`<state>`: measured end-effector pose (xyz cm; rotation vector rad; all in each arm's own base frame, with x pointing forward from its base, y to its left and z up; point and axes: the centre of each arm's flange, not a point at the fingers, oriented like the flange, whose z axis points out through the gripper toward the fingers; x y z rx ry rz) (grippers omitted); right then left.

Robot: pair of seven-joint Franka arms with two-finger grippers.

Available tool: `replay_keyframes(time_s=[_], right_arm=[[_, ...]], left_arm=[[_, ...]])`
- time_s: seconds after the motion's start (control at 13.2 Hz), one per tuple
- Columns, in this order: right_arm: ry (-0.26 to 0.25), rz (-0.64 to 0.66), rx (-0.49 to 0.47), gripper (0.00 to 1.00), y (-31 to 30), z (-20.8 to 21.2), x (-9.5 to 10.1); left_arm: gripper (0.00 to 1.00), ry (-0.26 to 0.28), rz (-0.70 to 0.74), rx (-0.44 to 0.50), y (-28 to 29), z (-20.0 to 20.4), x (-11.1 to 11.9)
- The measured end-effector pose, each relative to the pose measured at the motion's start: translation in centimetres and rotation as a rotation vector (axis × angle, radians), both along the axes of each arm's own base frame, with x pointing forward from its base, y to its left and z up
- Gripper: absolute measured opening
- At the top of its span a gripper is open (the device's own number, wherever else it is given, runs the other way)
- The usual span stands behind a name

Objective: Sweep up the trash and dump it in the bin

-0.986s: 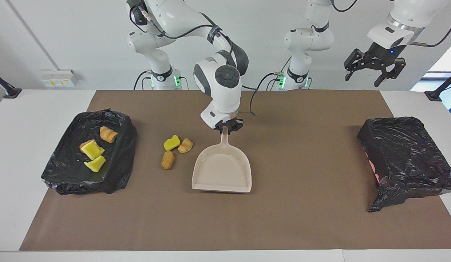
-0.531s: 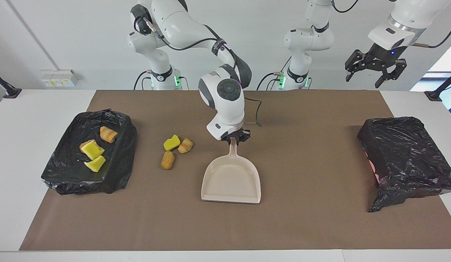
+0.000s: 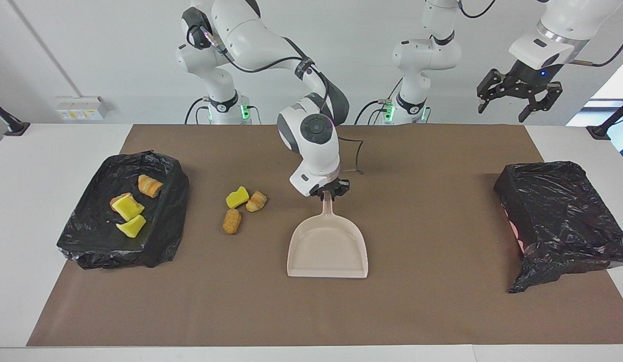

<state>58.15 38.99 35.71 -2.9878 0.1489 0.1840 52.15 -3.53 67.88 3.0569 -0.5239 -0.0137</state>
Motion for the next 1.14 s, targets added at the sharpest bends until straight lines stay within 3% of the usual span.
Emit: replay_keyframes(time_s=[0.15,0.23,0.46,0.68,0.91,1.14], right_arm=[[0.004,-0.003,0.01,0.31,0.0,-0.4,-0.1],[0.005,0.008,0.013,0.38,0.0,-0.5,-0.1],[-0.001,0.057,0.019,0.7,-0.1,-0.4,-0.2],[0.029,0.053,0.003,1.0,-2.0,-0.2,0.3],[0.063,0.054,-0.008,1.0,-6.2,1.9,1.5],[0.078,0.065,-0.018,1.0,-7.2,6.9,-0.8]], left_arm=[[1.0,0.0,0.004,0.0,0.1,0.0,0.0],[1.0,0.0,0.008,0.0,0.1,0.0,0.0],[1.0,0.001,0.019,0.0,0.1,0.0,0.0],[1.0,0.0,0.022,0.0,0.1,0.0,0.0],[1.0,-0.002,0.019,0.0,-0.1,-0.1,0.2],[1.0,-0.028,0.01,-0.002,-1.5,-0.7,1.2]])
